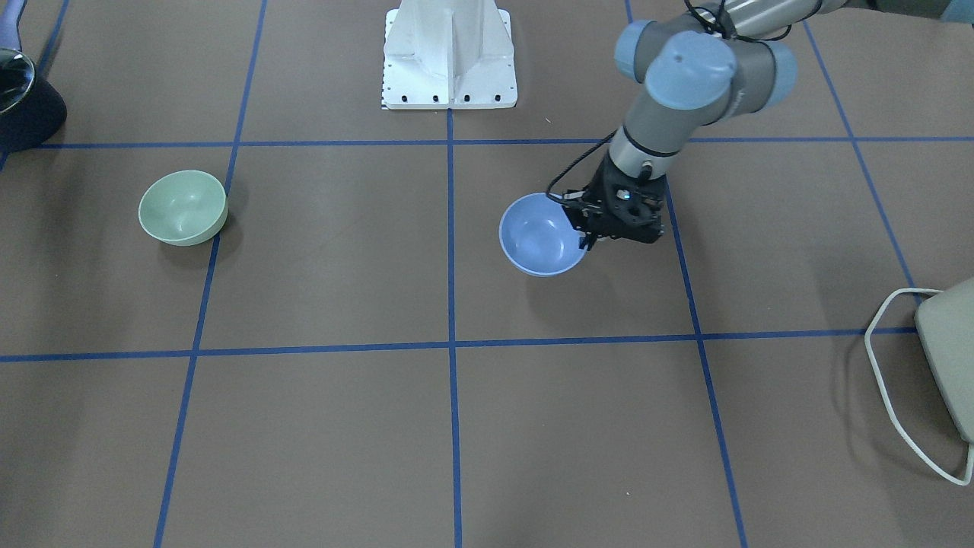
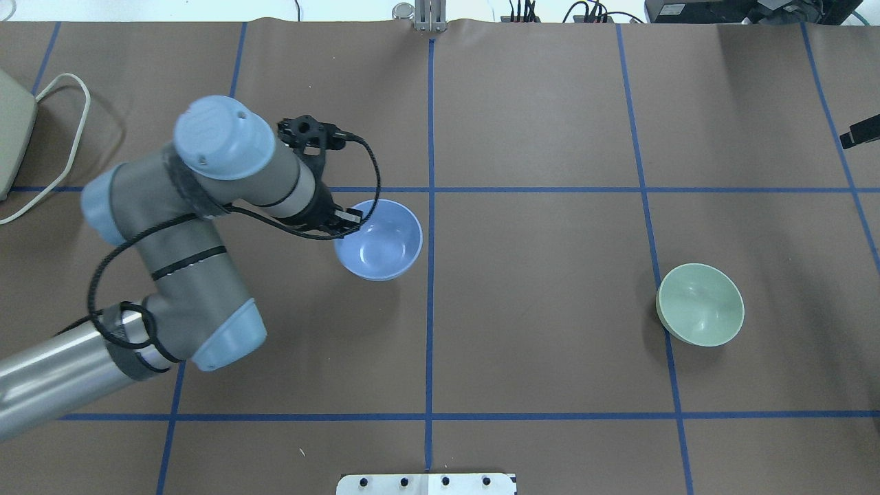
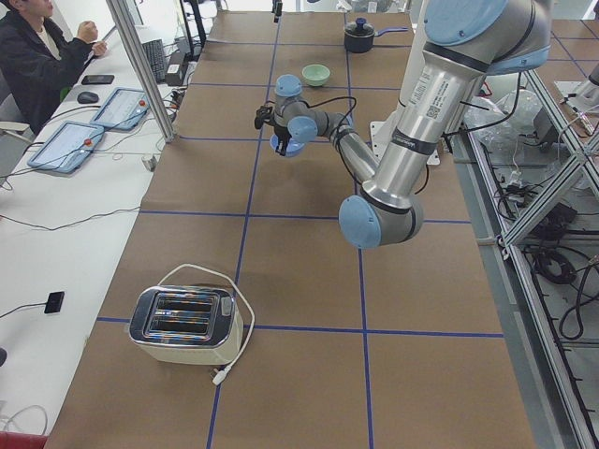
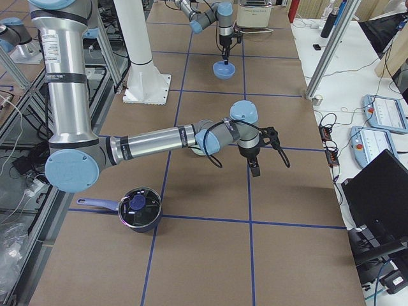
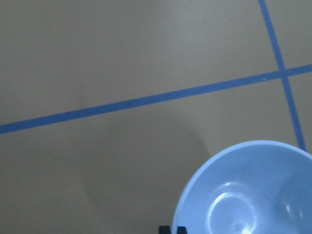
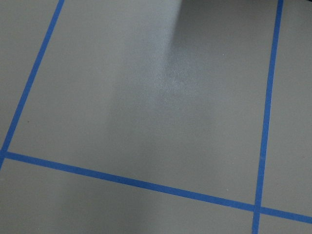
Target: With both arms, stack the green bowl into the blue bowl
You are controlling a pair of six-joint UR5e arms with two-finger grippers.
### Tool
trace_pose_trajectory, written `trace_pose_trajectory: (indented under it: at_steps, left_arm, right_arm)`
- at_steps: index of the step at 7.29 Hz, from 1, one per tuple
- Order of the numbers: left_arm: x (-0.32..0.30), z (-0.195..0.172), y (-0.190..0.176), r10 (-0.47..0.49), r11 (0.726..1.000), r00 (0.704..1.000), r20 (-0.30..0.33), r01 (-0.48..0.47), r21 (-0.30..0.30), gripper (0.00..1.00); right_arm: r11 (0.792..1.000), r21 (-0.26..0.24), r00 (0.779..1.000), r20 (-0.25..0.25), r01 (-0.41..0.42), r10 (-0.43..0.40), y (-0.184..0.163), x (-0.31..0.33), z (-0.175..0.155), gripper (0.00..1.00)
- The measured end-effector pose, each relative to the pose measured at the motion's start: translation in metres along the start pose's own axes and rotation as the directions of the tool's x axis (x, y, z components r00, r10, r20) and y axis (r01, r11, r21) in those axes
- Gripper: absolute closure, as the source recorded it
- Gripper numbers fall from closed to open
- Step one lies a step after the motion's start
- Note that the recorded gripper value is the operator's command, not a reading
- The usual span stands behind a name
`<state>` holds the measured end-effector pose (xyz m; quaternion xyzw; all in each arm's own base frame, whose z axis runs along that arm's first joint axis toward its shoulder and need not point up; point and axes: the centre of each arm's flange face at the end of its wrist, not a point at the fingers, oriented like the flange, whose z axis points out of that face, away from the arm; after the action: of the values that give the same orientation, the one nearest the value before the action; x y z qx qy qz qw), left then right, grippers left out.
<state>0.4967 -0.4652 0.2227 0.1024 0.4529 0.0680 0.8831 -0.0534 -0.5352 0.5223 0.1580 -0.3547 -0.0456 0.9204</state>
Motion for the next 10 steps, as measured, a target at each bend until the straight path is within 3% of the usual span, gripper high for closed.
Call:
trace_pose_trajectory:
  at_steps: [2, 5, 6, 8, 10]
  left_arm:
    - [0.043, 0.024, 0.002, 0.004, 1.0, 1.0, 0.013, -0.004, 0.001, 1.0]
    - [0.06, 0.04, 0.01, 0.022, 1.0, 1.0, 0.021, -0.022, 0.003, 0.99]
    - [0.064, 0.047, 0.014, 0.031, 0.999, 0.999, 0.02, -0.031, 0.013, 0.85]
    - [0.066, 0.058, 0.017, 0.041, 0.999, 0.999, 0.012, -0.041, 0.029, 0.02]
    - [0.067, 0.055, 0.017, 0.047, 0.998, 0.999, 0.003, -0.047, 0.049, 0.02]
  right_arm:
    - [1.0, -0.001, 1.0, -0.001, -0.003, 0.003, 0.001, 0.001, 0.0, 0.0]
    - [1.0, -0.002, 1.0, 0.0, -0.006, 0.006, 0.001, 0.001, 0.0, 0.0]
    - [1.0, -0.002, 1.0, 0.0, -0.006, 0.006, 0.001, 0.001, 0.0, 0.0]
    - [1.0, -0.001, 1.0, 0.001, -0.005, 0.005, 0.001, 0.0, 0.0, 0.0]
    - [1.0, -0.002, 1.0, 0.003, -0.005, 0.005, 0.001, 0.0, 0.0, 0.0]
